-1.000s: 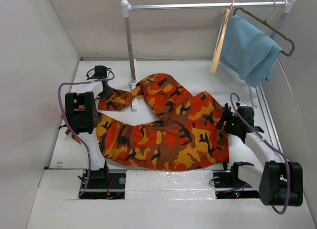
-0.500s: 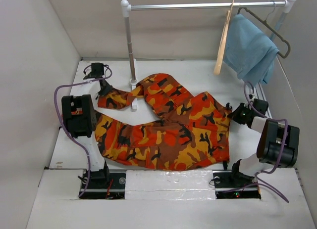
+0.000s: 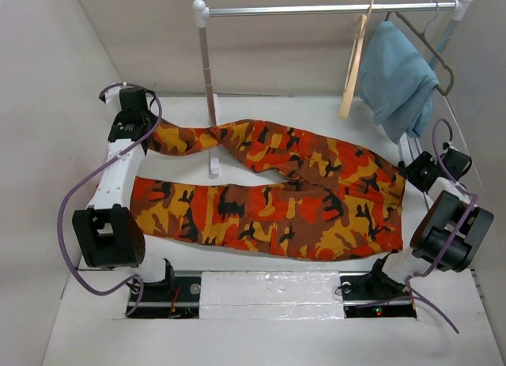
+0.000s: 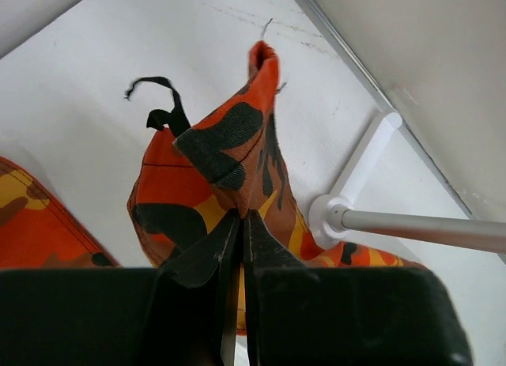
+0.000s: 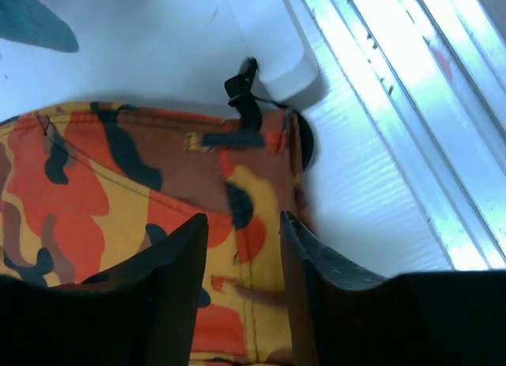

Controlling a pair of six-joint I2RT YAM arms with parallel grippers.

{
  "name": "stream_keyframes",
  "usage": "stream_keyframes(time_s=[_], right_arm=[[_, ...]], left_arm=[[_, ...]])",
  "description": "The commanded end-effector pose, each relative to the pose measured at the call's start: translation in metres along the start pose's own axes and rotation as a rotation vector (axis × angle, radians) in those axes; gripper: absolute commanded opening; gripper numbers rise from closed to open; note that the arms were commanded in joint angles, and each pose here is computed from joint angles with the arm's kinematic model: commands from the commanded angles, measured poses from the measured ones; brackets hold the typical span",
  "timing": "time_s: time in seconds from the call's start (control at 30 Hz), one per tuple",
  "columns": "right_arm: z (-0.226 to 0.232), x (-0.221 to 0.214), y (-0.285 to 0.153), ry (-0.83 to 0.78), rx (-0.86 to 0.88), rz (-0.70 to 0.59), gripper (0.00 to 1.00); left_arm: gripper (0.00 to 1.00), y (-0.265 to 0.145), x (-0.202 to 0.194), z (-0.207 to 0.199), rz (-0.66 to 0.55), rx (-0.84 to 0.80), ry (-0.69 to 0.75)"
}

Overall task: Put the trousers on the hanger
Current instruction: Flatten out the trousers at the center of the board.

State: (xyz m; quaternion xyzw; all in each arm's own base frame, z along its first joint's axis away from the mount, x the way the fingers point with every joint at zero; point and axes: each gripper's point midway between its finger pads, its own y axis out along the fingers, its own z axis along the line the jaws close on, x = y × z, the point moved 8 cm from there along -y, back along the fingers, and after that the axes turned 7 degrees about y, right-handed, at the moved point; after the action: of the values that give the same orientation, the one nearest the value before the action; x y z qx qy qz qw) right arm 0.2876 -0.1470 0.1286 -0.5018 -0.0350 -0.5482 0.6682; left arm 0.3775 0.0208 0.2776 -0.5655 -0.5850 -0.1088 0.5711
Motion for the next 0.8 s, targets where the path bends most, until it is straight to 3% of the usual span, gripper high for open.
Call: stream_keyframes(time_s=[0.0,0.17,0.27,0.3,0.33,0.4,0.43,0.53,0.7,0.77], right_arm=[[0.007,0.001,-0.017,-0.051,-0.006,-0.001,0.54],[0.036,-0.010,-0.040,-0.124,0.102,-0.028,0.54],[0.062,-0.033,-0.056,-0.205,0.205,-0.025,0.53],[0.068,-0.040,-0.059,-0.227,0.240,-0.017,0.53],[0.080,-0.061,-0.068,-0.278,0.302,0.016,0.53],[0.080,-0.071,-0.070,-0.304,0.311,0.053,0.53],[0.084,-0.082,-0.075,-0.336,0.330,0.080,0.53],[0.083,-0.108,-0.085,-0.391,0.362,0.155,0.53],[0.092,-0.137,-0.096,-0.495,0.428,0.232,0.55],[0.094,-0.145,-0.101,-0.540,0.428,0.275,0.57]], left_arm=[[0.00,0.000,-0.005,0.012,0.000,0.067,0.000],[0.00,-0.011,0.002,0.016,-0.069,0.055,0.010],[0.00,0.006,-0.007,0.026,-0.073,0.139,0.059],[0.00,0.015,-0.010,0.035,-0.061,0.180,0.064],[0.00,0.042,-0.027,0.051,0.071,0.217,0.066],[0.00,0.053,-0.016,0.063,0.086,0.251,-0.001],[0.00,0.069,-0.027,0.074,0.172,0.276,-0.016],[0.00,0.091,-0.013,0.089,0.208,0.245,-0.076],[0.00,0.114,0.017,0.070,0.191,0.204,-0.064],[0.00,0.131,0.010,0.074,0.234,0.244,-0.039]])
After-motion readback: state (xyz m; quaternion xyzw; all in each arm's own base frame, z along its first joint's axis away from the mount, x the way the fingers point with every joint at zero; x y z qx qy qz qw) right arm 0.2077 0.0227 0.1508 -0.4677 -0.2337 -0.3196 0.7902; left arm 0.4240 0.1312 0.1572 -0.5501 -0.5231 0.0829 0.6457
